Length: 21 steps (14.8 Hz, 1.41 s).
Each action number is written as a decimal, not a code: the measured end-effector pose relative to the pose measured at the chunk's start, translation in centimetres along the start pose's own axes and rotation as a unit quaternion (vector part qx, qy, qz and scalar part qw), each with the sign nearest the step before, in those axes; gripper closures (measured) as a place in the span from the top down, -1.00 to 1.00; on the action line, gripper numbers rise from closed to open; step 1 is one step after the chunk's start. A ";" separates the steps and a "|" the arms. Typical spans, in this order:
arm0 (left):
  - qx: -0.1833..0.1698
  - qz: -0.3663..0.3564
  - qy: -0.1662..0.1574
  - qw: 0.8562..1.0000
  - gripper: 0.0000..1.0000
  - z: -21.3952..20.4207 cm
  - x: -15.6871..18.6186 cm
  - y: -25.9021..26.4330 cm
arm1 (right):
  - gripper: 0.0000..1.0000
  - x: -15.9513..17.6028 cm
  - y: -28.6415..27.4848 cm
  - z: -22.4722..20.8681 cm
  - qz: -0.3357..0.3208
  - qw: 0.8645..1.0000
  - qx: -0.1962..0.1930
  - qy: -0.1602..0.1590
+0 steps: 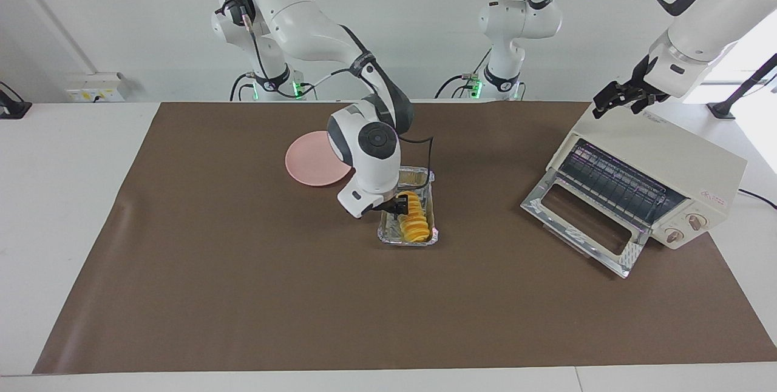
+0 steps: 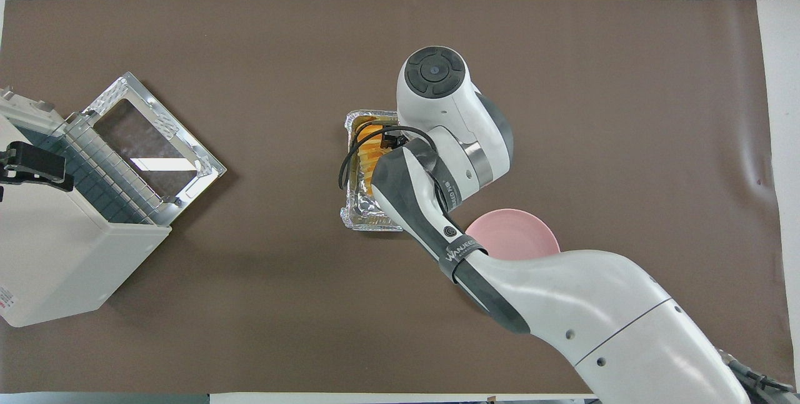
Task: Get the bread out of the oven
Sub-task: 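Carry the foil tray past the pink plate and set it down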
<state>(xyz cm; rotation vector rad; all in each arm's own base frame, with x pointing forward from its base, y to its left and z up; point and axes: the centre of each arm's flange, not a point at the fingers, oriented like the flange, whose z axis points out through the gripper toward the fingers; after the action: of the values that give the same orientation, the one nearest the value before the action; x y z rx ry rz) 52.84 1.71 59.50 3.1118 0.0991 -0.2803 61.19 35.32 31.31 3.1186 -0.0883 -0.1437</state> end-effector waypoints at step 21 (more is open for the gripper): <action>0.011 0.031 0.009 0.999 1.00 -0.2 0.0 3.1 | -0.97 3.5 8.9 -9.2 0.015 1.000 0.019 -0.009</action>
<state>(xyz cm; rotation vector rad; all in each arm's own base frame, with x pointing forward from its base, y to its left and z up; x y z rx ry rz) 53.04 -1.35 59.69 3.1318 -0.0005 -0.2547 65.07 26.40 40.32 3.1532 -0.1405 -0.1707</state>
